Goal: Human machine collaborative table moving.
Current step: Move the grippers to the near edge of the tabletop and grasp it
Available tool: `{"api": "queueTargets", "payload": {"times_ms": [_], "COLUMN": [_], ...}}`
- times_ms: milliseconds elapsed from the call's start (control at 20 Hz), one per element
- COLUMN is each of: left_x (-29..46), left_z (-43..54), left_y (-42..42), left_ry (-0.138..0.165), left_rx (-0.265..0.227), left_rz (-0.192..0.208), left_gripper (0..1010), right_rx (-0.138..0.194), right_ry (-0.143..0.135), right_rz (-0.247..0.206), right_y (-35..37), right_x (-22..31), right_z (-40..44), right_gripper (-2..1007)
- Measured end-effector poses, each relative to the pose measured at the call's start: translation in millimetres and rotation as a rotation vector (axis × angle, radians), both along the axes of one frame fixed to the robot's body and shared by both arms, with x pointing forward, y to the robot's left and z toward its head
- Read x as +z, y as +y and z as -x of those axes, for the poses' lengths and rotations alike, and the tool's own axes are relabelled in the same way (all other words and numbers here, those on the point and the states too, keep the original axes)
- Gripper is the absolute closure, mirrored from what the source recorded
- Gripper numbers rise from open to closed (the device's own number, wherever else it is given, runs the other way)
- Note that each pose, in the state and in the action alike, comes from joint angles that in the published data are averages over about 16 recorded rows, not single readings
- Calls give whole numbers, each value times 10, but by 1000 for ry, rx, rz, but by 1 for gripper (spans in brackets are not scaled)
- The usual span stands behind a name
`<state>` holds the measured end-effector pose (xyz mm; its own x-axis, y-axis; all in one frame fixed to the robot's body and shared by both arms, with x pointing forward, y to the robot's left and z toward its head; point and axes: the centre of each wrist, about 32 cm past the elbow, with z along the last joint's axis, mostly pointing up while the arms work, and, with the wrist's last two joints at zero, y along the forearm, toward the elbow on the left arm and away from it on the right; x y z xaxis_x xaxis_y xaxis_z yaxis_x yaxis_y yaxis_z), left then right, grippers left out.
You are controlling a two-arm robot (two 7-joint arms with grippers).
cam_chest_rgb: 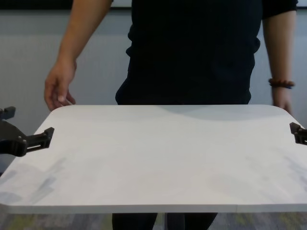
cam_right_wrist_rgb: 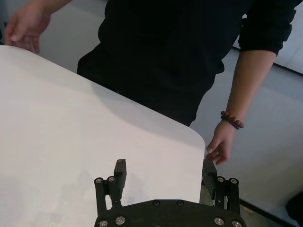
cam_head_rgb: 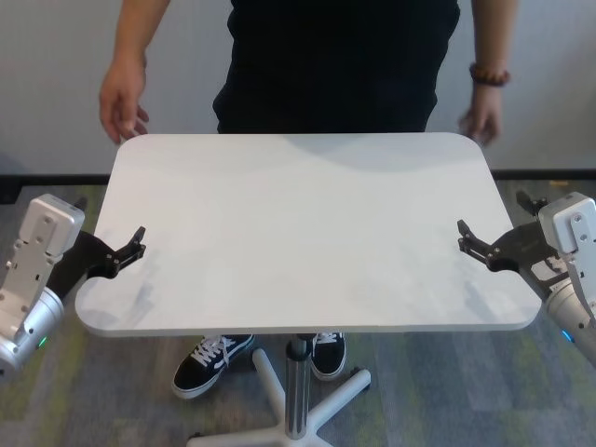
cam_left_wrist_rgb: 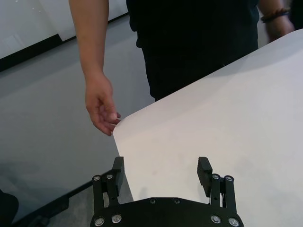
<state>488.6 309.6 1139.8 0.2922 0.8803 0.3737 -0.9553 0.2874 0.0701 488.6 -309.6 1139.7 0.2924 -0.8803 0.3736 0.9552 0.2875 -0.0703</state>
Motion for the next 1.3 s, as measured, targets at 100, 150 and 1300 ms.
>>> {"api": "queueTargets", "payload": {"times_ms": [100,150,1300], "left_x": [0,0,0], "left_z": [0,0,0], "left_y": [0,0,0], "left_ry": [0,0,0], "left_rx": [0,0,0], "left_rz": [0,0,0], "left_gripper": [10,10,10], "right_rx": [0,0,0], "right_ry": [0,0,0], "right_rz": [0,0,0], "right_y": [0,0,0], "right_x": [0,0,0], "right_z": [0,0,0], "right_gripper": [4,4,4]}}
